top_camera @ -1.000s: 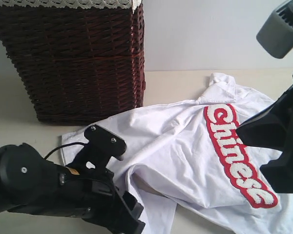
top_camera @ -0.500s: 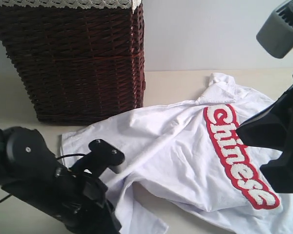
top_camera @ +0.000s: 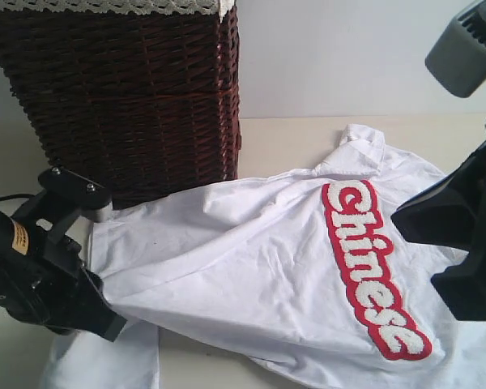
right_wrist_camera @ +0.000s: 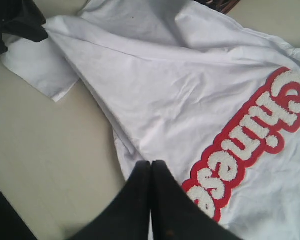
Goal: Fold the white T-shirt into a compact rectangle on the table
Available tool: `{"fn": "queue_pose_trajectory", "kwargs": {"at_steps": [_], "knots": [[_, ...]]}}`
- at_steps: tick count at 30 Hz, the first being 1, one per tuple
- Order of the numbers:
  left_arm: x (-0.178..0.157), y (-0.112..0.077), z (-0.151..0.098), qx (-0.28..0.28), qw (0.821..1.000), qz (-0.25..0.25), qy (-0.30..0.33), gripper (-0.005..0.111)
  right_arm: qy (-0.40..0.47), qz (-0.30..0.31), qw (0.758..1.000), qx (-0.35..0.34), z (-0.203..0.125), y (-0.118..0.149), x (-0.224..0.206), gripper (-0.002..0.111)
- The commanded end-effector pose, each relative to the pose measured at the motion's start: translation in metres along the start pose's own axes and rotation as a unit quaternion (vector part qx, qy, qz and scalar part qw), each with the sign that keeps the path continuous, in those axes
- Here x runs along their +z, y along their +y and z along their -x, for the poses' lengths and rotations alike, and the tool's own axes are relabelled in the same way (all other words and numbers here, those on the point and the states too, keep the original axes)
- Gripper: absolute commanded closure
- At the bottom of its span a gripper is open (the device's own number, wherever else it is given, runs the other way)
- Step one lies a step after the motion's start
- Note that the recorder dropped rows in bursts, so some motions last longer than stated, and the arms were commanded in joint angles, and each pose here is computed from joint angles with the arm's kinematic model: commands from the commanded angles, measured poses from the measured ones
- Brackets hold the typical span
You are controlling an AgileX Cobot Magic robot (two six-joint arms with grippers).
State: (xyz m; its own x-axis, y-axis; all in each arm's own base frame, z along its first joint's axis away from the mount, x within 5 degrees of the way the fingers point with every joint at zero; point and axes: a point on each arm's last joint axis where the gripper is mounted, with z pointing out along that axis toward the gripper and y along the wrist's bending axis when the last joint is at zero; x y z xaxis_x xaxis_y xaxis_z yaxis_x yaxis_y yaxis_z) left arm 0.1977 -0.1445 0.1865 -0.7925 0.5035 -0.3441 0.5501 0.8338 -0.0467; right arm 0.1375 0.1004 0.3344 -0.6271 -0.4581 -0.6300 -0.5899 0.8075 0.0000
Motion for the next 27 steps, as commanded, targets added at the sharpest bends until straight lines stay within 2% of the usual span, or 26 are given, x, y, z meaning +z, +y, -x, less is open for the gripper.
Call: {"fn": "queue_pose_trajectory", "kwargs": {"at_steps": [1,2,4,8,11,15,22,27], "knots": [[-0.006,-0.007,0.002,-0.034,0.999,-0.032,-0.019,0.033,-0.002,-0.005,1.0,-0.005,-0.001,-0.001,0.0,0.108],[-0.005,-0.013,-0.002,-0.025,0.999,-0.047,-0.003,0.025,-0.002,-0.005,1.0,-0.005,-0.001,-0.001,0.0,0.108],[-0.003,-0.025,-0.012,-0.002,0.997,-0.079,0.023,0.025,-0.002,-0.005,1.0,-0.005,-0.001,-0.001,0.0,0.108],[0.006,-0.052,-0.032,0.02,0.991,-0.128,0.034,0.045,-0.002,-0.005,1.0,-0.005,-0.001,-0.001,0.0,0.108],[0.013,-0.062,-0.044,0.029,0.991,-0.129,0.019,0.056,-0.002,-0.005,1.0,-0.005,-0.001,-0.001,0.0,0.108],[0.018,-0.064,-0.05,0.019,0.992,-0.123,-0.002,0.064,-0.002,-0.005,1.0,-0.005,-0.001,-0.001,0.0,0.108],[0.029,-0.059,-0.035,0.018,0.993,-0.089,-0.077,0.063,-0.002,-0.005,1.0,-0.005,-0.001,-0.001,0.0,0.108],[0.055,-0.059,-0.034,0.005,0.996,-0.074,-0.04,0.063,-0.002,-0.005,1.0,-0.005,-0.001,-0.001,0.0,0.108]]}}
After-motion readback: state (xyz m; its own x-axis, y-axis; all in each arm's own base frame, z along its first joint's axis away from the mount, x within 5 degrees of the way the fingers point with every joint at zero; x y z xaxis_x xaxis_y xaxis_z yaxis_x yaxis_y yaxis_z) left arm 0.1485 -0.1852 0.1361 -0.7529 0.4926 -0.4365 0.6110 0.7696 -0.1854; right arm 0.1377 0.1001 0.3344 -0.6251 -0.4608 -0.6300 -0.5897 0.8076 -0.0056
